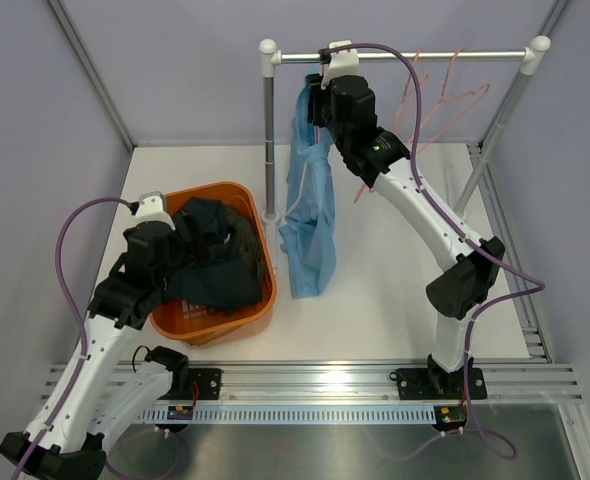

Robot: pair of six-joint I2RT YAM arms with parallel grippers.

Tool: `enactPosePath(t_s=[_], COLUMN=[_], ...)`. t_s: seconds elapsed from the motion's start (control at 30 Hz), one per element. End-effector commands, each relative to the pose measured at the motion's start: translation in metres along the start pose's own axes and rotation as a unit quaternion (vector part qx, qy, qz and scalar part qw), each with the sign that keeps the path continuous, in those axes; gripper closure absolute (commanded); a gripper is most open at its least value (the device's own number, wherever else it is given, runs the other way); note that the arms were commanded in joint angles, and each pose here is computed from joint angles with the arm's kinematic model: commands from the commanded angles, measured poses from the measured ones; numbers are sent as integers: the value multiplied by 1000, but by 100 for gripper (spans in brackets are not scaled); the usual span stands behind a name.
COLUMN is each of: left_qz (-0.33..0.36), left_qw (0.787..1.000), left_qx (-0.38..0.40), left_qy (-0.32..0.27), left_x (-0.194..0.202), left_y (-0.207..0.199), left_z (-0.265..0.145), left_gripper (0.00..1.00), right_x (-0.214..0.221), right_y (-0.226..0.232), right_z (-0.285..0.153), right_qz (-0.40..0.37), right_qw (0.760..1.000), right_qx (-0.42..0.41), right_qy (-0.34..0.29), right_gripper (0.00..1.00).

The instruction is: Remove the shorts from the hanger

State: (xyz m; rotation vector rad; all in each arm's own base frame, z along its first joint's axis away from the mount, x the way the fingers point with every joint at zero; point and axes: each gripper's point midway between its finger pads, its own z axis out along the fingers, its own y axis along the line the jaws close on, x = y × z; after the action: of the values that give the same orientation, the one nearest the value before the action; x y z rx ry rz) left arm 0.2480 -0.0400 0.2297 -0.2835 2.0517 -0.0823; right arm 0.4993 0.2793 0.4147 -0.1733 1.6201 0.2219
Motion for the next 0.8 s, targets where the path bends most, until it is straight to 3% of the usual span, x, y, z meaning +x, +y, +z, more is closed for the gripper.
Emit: enactPosePath(t_s=[0.0, 0.03, 0.17, 0.2, 0.77], left_qz=[0, 0, 1, 0, 1], left_qw=[1000, 1000, 1000, 1000, 1000], left_qx=[16, 17, 17, 18, 19], left_qy=[-14, -14, -13, -14, -14], left_x=[-5, -6, -5, -6, -6], left_y=[-6, -6, -7, -6, -7], left_z=[2, 2, 2, 2, 2], left_gripper=[1, 1, 1, 1, 1], right_x=[-40, -40, -44, -44, -99], right_y=[-7, -7, -10, -11, -16], right_z=[-16, -16, -20, -22, -81], right_qz=[7, 6, 3, 2, -6], right_qw=[999, 999, 998, 998, 996], right_qx=[15, 15, 18, 19, -27], right_qy=[-50, -50, -54, -54, -86], right_gripper=[60, 71, 98, 100, 100])
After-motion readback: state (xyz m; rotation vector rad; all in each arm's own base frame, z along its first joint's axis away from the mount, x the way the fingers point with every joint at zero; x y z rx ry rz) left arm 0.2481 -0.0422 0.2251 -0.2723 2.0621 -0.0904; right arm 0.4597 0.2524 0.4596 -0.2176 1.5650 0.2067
